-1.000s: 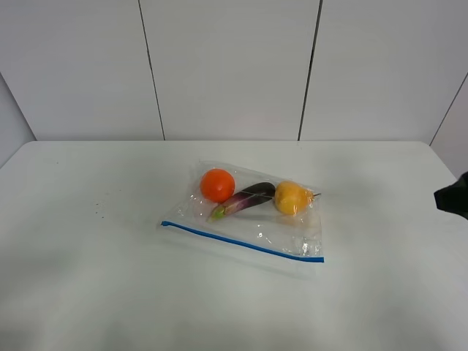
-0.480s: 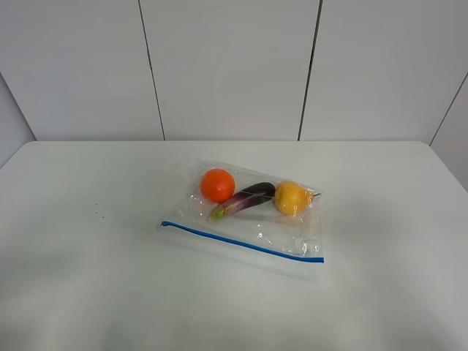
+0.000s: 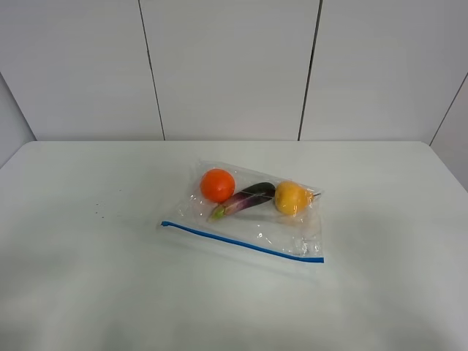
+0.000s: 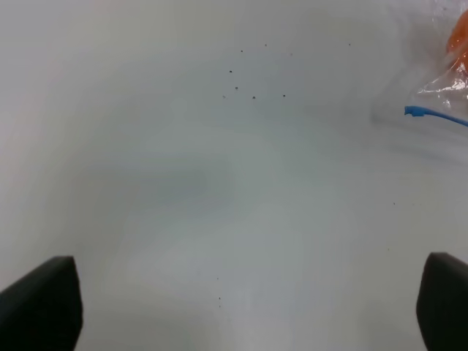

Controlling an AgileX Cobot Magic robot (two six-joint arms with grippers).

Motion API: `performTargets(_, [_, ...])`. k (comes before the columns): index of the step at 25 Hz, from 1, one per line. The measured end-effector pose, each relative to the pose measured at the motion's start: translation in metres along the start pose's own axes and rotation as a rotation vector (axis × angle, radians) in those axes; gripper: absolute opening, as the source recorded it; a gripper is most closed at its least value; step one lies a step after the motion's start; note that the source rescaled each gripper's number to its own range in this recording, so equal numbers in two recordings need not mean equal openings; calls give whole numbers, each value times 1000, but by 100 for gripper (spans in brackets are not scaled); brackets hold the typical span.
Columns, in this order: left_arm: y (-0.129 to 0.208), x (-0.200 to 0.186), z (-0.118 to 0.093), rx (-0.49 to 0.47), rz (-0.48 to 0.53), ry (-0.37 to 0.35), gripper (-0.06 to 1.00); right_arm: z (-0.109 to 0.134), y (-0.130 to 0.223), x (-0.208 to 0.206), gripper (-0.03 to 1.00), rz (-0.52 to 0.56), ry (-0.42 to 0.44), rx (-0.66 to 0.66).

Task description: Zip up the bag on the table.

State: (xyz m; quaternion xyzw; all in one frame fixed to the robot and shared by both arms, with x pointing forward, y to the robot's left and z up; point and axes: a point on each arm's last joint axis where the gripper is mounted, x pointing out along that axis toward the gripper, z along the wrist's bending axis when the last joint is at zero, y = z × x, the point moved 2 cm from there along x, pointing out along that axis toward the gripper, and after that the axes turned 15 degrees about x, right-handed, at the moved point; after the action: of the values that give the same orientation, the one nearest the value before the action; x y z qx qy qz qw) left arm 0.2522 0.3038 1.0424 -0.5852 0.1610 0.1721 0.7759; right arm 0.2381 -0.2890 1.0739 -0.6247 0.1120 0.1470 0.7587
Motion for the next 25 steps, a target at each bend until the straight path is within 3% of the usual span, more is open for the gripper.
performTargets(6, [0,0,0,0,0,0,99,-4,-1,3,100,-15,30,-16])
performTargets(12, [0,0,0,0,0,0,99,-8,19,22,100,73,39,15])
performTargets(25, [0,0,0,0,0,0,99,-8,19,23,100,73,36,19])
